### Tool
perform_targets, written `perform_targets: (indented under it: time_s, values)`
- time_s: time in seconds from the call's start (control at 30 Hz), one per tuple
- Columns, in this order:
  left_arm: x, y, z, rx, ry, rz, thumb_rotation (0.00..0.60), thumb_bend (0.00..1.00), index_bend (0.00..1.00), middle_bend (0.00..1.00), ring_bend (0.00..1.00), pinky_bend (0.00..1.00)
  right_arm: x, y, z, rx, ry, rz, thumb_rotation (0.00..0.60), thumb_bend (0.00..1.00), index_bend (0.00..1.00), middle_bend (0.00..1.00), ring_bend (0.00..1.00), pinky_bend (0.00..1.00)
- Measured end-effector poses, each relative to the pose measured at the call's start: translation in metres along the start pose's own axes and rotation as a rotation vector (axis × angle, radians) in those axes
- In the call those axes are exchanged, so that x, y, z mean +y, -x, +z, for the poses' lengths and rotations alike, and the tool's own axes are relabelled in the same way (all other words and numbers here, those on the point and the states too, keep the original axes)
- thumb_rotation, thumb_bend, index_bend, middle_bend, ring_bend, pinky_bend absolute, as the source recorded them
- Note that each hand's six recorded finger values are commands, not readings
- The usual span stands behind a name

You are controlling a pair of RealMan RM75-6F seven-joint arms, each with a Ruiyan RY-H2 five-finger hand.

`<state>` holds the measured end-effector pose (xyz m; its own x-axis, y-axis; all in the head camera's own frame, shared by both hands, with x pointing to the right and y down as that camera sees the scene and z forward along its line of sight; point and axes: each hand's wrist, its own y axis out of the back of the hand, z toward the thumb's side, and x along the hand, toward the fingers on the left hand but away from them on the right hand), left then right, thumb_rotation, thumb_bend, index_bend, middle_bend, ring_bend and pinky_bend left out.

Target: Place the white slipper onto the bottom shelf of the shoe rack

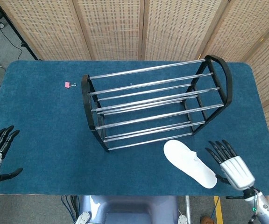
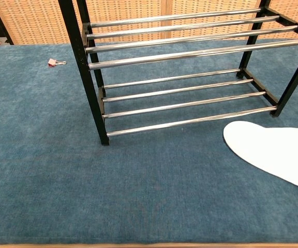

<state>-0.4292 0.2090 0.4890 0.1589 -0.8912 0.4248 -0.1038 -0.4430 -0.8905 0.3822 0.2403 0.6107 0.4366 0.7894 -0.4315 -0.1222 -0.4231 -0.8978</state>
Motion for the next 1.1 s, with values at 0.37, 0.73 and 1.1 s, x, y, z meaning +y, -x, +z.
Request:
perform_targets:
  time_s: [0.37, 0.73, 1.1]
  values:
    - [0.002, -0.001, -0.003, 0.007, 0.008, 0.000, 0.600, 0.00, 0.00, 0.00, 0.00, 0.00, -0.023, 0.038, 0.009, 0.036, -0.033, 0.020, 0.600, 0.00, 0.20, 0.13, 0.06, 0.16]
    - [0.000, -0.002, -0.003, 0.010, 0.008, -0.005, 0.600, 0.00, 0.00, 0.00, 0.00, 0.00, -0.036, 0.062, 0.017, 0.054, -0.021, -0.003, 0.600, 0.00, 0.27, 0.20, 0.12, 0.22]
    - [-0.002, -0.004, -0.004, 0.016, 0.010, -0.012, 0.600, 0.00, 0.00, 0.00, 0.00, 0.00, -0.042, 0.080, 0.040, 0.111, 0.044, -0.036, 0.600, 0.15, 0.40, 0.30, 0.22, 0.33]
